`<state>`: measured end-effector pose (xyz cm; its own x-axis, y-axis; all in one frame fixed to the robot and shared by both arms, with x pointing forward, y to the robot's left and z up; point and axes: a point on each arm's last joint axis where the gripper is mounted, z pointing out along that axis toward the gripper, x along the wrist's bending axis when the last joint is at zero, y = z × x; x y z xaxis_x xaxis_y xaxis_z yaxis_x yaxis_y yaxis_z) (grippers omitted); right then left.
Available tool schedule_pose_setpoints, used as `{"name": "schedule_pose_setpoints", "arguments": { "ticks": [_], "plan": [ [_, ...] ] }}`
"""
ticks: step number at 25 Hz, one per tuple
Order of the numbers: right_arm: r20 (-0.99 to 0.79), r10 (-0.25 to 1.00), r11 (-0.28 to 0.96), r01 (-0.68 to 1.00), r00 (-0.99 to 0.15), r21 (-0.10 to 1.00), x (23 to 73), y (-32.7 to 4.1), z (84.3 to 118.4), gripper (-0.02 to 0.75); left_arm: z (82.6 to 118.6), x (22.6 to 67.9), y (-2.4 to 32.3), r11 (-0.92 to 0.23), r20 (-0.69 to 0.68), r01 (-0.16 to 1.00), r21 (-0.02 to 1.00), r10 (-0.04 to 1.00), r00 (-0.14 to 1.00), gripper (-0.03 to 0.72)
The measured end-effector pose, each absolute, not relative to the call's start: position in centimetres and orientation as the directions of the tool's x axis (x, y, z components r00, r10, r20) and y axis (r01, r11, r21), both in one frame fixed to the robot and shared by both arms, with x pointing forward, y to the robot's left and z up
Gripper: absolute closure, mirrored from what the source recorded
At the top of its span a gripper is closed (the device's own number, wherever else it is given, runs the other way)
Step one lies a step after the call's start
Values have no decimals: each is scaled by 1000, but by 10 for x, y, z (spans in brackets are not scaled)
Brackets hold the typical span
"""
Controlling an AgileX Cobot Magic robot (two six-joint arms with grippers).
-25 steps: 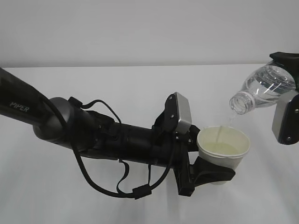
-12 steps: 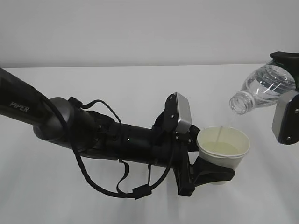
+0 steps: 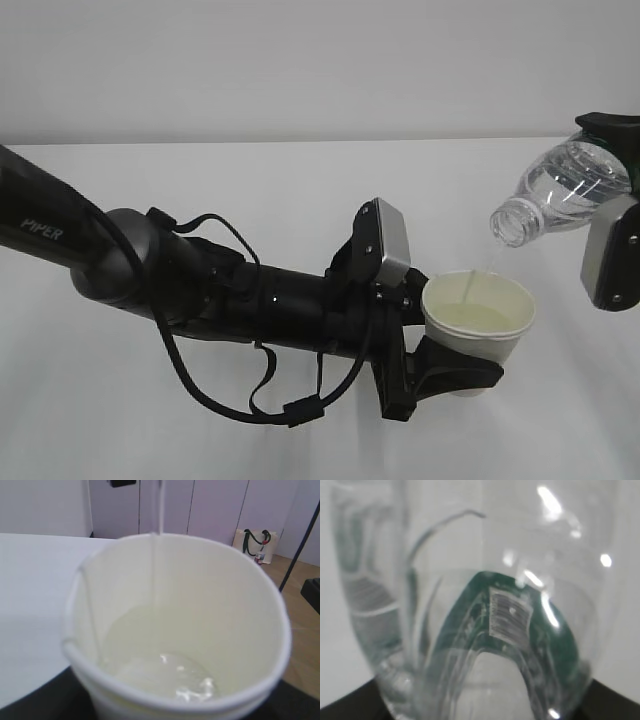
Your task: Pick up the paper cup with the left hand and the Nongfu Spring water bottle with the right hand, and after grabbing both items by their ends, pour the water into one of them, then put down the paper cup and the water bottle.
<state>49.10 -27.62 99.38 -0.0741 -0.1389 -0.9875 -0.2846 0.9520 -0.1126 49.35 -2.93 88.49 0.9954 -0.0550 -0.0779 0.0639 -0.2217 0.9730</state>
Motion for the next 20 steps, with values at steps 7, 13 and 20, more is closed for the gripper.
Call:
{"name": "schedule_pose_setpoints", "arguments": {
  "ticks": [7, 13, 20],
  "plan": [
    [-988, -139, 952, -285, -73, -113, 491, -276, 994, 302, 885, 493, -29, -222, -78, 64, 973, -55, 995, 225],
    [-988, -140, 952, -285, -70, -115, 491, -276, 994, 302, 885, 493, -29, -222, -78, 64, 973, -55, 995, 225],
    [-988, -139, 951, -286, -67, -115, 491, -276, 994, 302, 885, 493, -29, -222, -78, 64, 973, -55, 995, 225]
  ]
}}
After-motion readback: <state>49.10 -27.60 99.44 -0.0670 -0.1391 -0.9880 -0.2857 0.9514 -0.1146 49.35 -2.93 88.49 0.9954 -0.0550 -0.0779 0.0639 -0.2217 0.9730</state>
